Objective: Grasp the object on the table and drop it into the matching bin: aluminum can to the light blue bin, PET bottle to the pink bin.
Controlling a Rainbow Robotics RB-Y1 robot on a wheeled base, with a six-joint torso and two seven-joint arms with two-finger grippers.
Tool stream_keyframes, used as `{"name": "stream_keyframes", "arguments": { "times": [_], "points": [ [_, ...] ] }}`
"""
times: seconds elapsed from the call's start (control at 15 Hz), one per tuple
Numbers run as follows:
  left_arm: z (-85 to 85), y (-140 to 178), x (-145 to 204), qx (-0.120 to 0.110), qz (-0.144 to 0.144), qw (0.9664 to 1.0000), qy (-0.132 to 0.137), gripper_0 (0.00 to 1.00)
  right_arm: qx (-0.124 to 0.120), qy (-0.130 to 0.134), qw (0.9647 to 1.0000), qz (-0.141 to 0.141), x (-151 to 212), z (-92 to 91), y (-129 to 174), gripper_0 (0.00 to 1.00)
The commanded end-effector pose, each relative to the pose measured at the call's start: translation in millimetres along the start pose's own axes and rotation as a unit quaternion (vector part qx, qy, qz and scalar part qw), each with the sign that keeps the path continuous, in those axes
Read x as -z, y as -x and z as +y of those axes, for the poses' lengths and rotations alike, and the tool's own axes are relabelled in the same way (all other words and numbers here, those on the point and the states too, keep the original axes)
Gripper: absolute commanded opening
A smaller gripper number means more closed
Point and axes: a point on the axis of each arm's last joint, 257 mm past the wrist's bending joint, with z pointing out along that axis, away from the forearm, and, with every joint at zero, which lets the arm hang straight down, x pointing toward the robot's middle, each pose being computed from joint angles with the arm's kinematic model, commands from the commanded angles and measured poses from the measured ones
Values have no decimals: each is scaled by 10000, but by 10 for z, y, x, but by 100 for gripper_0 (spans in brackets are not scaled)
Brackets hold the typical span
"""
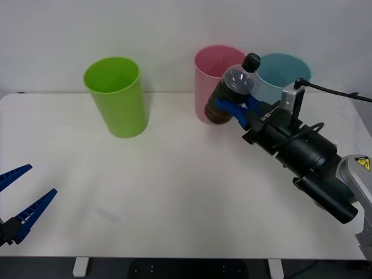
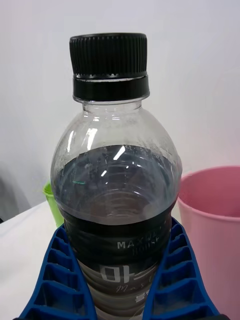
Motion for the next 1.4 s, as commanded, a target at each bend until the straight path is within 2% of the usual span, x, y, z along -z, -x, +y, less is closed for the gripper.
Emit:
{"name": "stream_keyframes", "arguments": {
  "times": [0.07, 0.33, 0.53, 0.87, 1.07, 1.4],
  "points": [
    [0, 0, 0, 0, 0, 10000, 0, 100, -125, 103, 9998, -104, -25, 55, 255, 0],
    [0, 0, 0, 0, 0, 10000, 0, 100, -101, 177, 9996, -208, -133, 1, 565, 0],
    [0, 0, 0, 0, 0, 10000, 0, 100, 76, 177, 9995, -254, -221, -82, 759, 0],
    [0, 0, 0, 0, 0, 10000, 0, 100, 310, -20, 9994, -142, -515, -473, 850, 0],
    [0, 0, 0, 0, 0, 10000, 0, 100, 338, -189, 9992, -62, -704, -712, 846, 0],
    [0, 0, 0, 0, 0, 10000, 0, 100, 459, -428, 9980, 74, -1046, -982, 828, 0]
  ]
}}
